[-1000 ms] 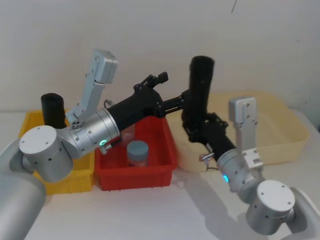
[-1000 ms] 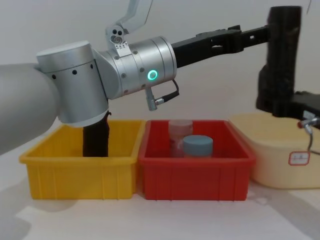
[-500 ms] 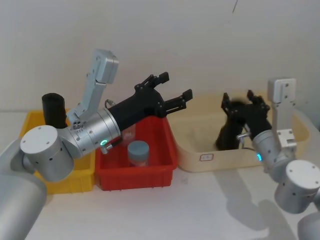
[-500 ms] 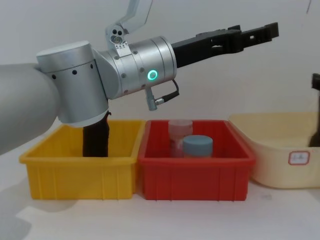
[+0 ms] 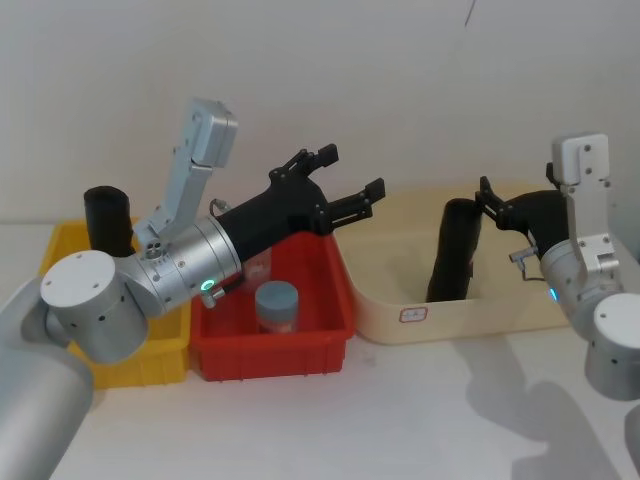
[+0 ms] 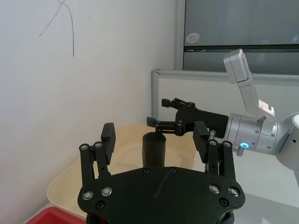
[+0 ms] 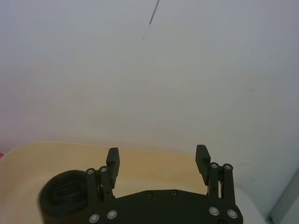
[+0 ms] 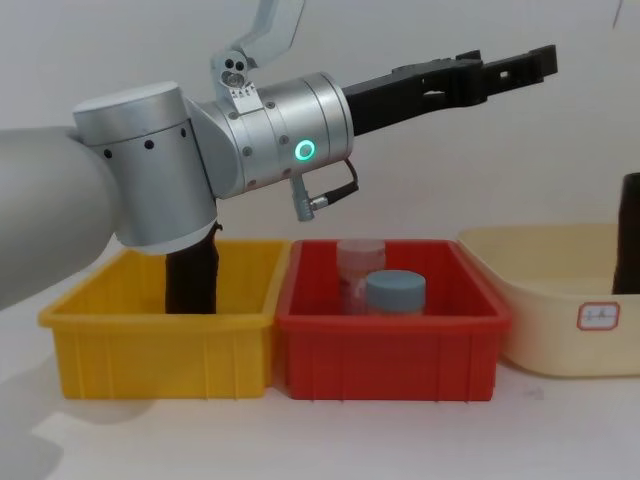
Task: Pick up the garbage bag with the one hand and transfer it to the other hand.
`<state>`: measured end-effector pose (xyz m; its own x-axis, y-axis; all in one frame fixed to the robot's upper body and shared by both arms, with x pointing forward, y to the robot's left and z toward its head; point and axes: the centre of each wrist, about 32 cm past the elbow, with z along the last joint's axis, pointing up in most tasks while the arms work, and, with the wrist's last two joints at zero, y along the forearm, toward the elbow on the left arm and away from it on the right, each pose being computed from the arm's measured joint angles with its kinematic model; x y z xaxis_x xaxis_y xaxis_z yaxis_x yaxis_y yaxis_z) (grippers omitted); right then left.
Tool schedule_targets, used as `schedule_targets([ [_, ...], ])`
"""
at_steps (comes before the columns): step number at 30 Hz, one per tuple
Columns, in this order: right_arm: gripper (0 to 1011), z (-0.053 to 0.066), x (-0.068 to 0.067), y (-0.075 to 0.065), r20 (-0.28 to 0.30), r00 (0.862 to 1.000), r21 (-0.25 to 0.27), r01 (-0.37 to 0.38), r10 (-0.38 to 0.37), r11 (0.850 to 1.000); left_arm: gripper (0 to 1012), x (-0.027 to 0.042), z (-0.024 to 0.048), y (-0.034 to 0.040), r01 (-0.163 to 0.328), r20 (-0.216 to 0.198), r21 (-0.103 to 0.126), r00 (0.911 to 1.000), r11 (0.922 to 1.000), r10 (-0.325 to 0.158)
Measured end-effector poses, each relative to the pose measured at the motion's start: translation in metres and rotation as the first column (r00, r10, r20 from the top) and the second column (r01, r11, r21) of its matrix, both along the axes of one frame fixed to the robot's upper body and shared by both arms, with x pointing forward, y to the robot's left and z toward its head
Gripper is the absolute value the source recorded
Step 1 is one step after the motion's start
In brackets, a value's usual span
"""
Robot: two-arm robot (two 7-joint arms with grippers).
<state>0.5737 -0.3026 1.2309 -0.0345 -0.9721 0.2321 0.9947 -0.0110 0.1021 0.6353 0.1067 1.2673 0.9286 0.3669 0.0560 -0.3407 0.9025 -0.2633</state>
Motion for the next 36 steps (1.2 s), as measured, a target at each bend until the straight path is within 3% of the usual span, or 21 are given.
schedule_targets([
  [9,1000,0.007,0.001,-0.004,0.013,1.000,-0.091,0.005,-0.004,0.996,1001,-0.0001,-0.0003,0.0002,0.000,0.000,0.000,1.0000,1.0000,0.000],
  [18,1000,0.012,-0.005,0.001,0.023,0.998,-0.104,-0.050,0.053,0.993,1001,-0.0068,-0.0012,0.0065,-0.041,0.011,-0.010,0.9991,0.9991,0.041],
  [26,1000,0.015,-0.011,0.008,0.037,0.992,-0.077,-0.119,0.122,0.990,1001,-0.0203,-0.0026,0.0209,-0.120,0.031,-0.028,0.9922,0.9924,0.121],
  [32,1000,0.019,-0.017,0.015,0.048,0.983,-0.047,-0.177,0.179,0.983,1001,-0.0379,-0.0078,0.0389,-0.211,0.039,-0.049,0.9763,0.9762,0.213],
  [33,1000,0.019,-0.017,0.015,0.048,0.981,-0.045,-0.183,0.185,0.982,1001,-0.0379,-0.0078,0.0389,-0.211,0.039,-0.049,0.9763,0.9762,0.213],
  [34,1000,0.020,-0.019,0.017,0.048,0.979,-0.037,-0.199,0.201,0.979,1000,-0.0442,-0.0102,0.0448,-0.241,0.039,-0.056,0.9693,0.9690,0.243],
  [36,1000,0.021,-0.020,0.018,0.047,0.976,-0.031,-0.212,0.214,0.977,1001,-0.0492,-0.0121,0.0501,-0.263,0.038,-0.061,0.9635,0.9630,0.265],
])
